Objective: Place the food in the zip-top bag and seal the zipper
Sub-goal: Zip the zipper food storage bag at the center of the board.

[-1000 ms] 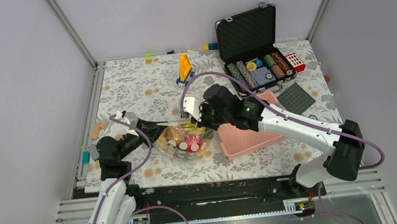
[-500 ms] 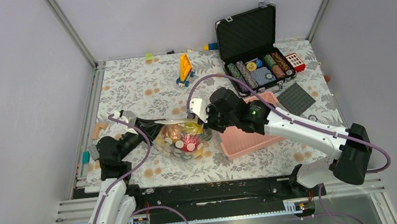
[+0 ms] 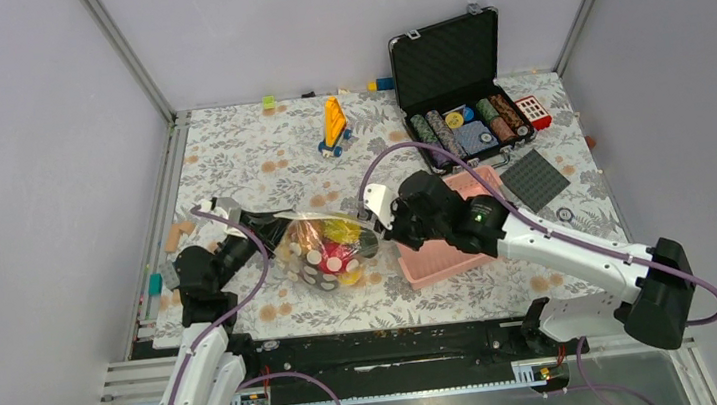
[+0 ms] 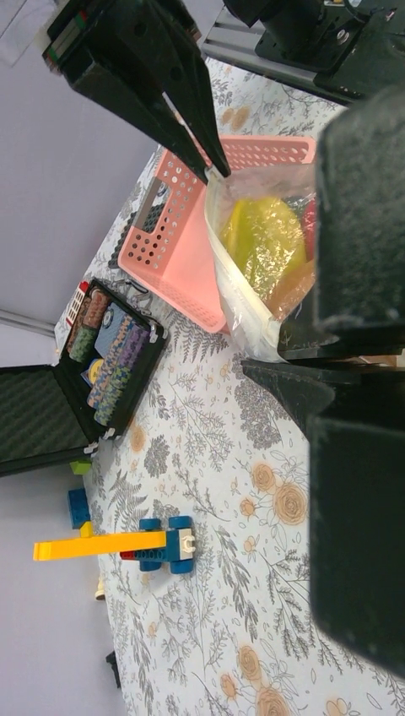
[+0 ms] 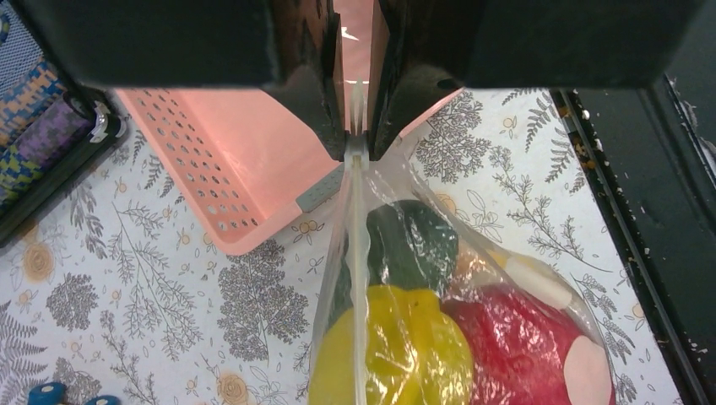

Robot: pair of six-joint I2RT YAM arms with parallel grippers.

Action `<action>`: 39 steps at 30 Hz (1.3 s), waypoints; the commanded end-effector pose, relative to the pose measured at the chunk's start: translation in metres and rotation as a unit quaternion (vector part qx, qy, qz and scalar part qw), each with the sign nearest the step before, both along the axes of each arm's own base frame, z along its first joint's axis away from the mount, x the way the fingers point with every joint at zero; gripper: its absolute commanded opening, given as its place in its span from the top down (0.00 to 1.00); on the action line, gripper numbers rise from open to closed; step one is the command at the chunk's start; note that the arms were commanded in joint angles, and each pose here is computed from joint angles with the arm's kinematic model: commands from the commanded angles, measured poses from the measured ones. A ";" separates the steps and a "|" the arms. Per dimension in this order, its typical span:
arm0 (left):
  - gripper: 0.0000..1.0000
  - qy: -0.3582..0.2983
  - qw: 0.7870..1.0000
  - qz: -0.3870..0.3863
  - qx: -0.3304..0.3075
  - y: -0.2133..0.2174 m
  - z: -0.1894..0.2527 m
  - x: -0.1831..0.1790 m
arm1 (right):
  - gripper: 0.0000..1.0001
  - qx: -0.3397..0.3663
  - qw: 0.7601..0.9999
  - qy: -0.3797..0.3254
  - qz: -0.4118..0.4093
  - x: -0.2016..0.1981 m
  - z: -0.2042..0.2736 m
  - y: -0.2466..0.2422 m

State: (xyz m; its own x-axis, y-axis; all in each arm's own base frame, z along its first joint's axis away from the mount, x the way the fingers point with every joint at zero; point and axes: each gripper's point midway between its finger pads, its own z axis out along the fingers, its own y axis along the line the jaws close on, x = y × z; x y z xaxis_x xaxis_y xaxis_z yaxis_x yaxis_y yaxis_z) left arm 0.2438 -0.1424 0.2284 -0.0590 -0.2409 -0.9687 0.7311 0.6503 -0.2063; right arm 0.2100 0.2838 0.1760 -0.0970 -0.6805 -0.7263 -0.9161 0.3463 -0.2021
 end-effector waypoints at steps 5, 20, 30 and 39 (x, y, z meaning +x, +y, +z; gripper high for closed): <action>1.00 -0.033 0.996 0.079 -0.021 0.022 0.023 0.022 | 0.95 0.027 0.998 0.013 -0.050 -0.003 -0.004 -0.015; 1.00 -0.015 0.996 0.082 -0.017 0.023 0.019 0.026 | 0.95 0.044 0.994 0.004 -0.103 -0.011 -0.022 -0.045; 1.00 -0.007 0.997 0.071 -0.019 0.020 0.016 0.029 | 0.92 0.087 0.991 0.005 -0.097 -0.021 -0.021 -0.045; 1.00 0.070 0.994 0.082 -0.025 0.022 0.009 0.050 | 0.01 0.167 0.969 -0.028 -0.178 -0.007 0.021 -0.056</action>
State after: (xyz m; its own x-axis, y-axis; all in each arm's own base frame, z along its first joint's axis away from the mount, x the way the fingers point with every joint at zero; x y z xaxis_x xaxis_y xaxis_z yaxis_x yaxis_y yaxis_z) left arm 0.2734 -0.1299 0.2048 -0.2067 -0.2764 -0.9386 0.6174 0.7073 -0.3443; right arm 0.1895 0.2461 0.1785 -0.2083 -0.4324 -0.8773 -0.8204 0.5656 -0.0840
